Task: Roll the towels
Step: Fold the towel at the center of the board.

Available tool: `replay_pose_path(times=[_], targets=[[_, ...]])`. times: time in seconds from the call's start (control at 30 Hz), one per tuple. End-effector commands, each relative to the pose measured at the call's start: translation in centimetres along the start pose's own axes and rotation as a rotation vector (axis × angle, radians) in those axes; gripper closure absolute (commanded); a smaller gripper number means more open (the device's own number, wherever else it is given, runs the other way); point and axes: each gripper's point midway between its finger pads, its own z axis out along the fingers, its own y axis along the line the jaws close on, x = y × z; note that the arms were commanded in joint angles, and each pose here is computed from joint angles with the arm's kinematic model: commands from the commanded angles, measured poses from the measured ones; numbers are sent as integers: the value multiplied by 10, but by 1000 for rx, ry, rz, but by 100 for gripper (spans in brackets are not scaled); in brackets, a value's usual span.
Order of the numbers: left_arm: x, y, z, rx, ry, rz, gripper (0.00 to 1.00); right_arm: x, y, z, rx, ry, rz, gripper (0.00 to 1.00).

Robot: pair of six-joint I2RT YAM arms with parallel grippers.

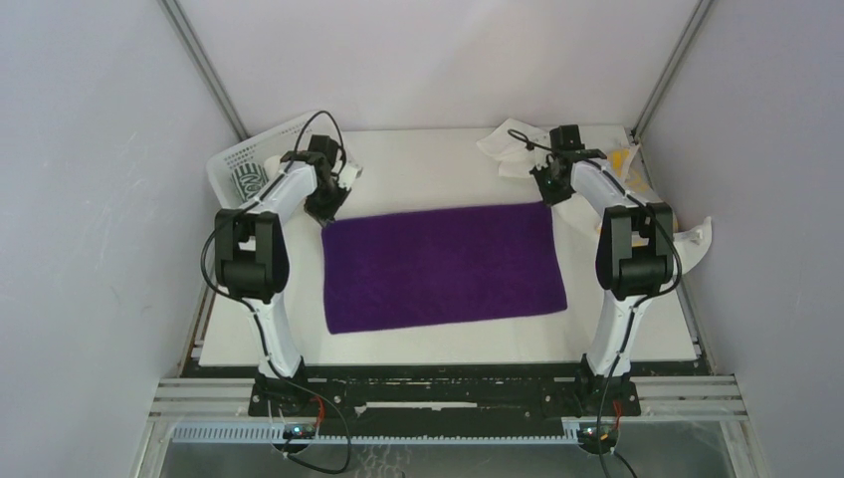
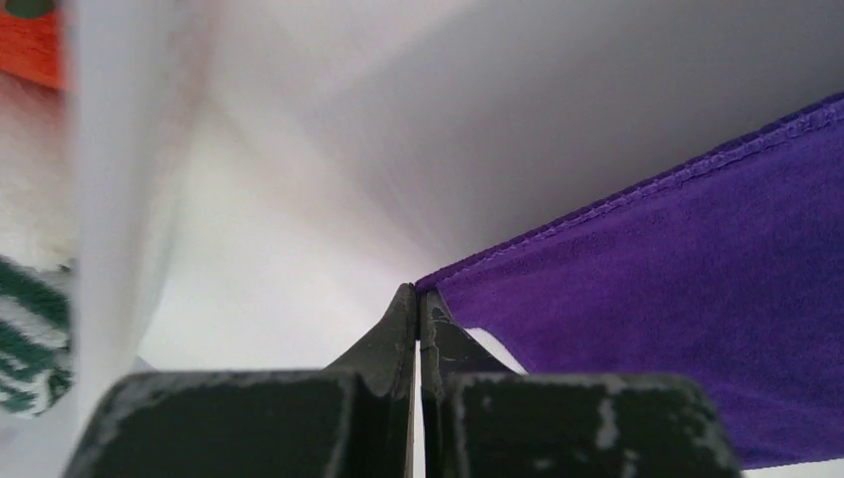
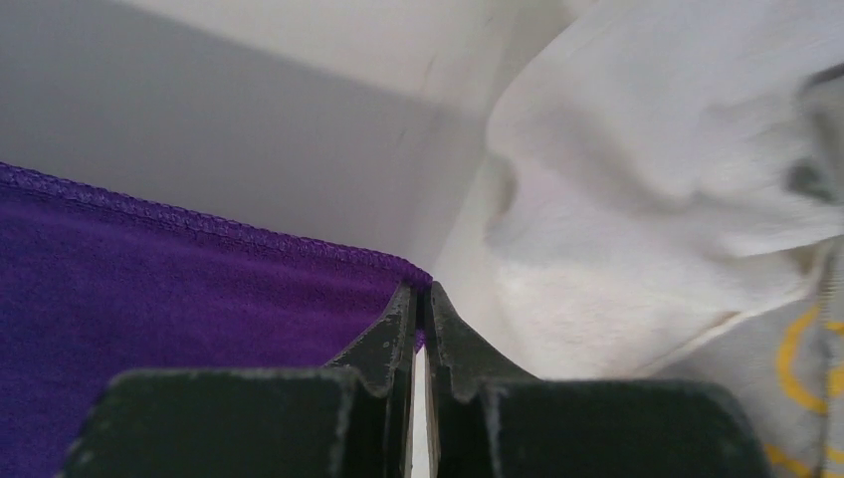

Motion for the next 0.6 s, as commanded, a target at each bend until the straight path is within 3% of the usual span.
replay_pose_path(times=[0.0,0.57], targets=[[-33,30,-46,-122,-164,-17,100,-44,-31,-36,129,-163,-5,100],[-11,15,-70,-144,-268,-38,100,-26,-30,-69,192,-286,59,100]])
